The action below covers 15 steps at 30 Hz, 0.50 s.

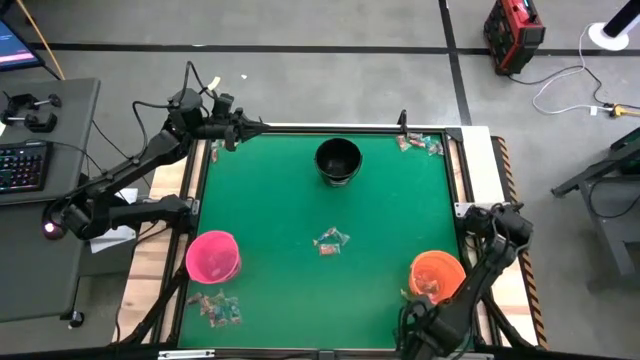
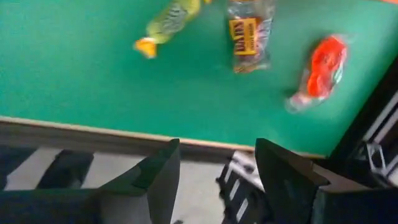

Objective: Sort candy by brand, put in halloween buckets
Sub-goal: Put the transparent candy into the black bucket

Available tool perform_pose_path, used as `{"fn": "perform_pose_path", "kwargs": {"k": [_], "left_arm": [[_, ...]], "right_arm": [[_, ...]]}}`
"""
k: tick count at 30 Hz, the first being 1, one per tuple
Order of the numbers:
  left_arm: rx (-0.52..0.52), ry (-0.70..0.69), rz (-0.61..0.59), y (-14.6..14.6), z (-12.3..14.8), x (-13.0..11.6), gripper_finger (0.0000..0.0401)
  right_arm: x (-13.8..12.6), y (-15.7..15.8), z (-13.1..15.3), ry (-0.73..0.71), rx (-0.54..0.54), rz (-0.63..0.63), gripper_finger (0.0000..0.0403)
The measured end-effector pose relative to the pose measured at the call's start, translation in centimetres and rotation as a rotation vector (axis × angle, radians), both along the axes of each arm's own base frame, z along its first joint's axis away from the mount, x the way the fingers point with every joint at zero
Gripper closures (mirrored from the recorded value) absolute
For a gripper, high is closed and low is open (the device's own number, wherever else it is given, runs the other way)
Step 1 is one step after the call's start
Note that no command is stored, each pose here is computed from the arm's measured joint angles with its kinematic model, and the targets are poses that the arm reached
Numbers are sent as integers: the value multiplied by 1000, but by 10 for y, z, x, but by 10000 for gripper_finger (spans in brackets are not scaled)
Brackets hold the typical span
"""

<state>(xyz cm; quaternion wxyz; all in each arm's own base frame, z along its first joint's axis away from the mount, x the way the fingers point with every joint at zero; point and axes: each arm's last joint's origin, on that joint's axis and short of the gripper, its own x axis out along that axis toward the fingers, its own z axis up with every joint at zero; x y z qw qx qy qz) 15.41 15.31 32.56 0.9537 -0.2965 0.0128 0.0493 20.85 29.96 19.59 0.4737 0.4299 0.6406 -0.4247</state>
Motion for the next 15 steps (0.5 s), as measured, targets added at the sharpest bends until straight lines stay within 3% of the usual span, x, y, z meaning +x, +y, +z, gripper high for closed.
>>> {"fn": "perform_pose_path", "kwargs": {"k": [10, 15], "left_arm": [[-1, 1, 13, 0, 0, 0, 401], [-1, 2, 13, 0, 0, 0, 401]], "right_arm": [[-11, -13, -23, -28, -143, 25, 203], [-13, -17, -27, -26, -155, 42, 204]]}}
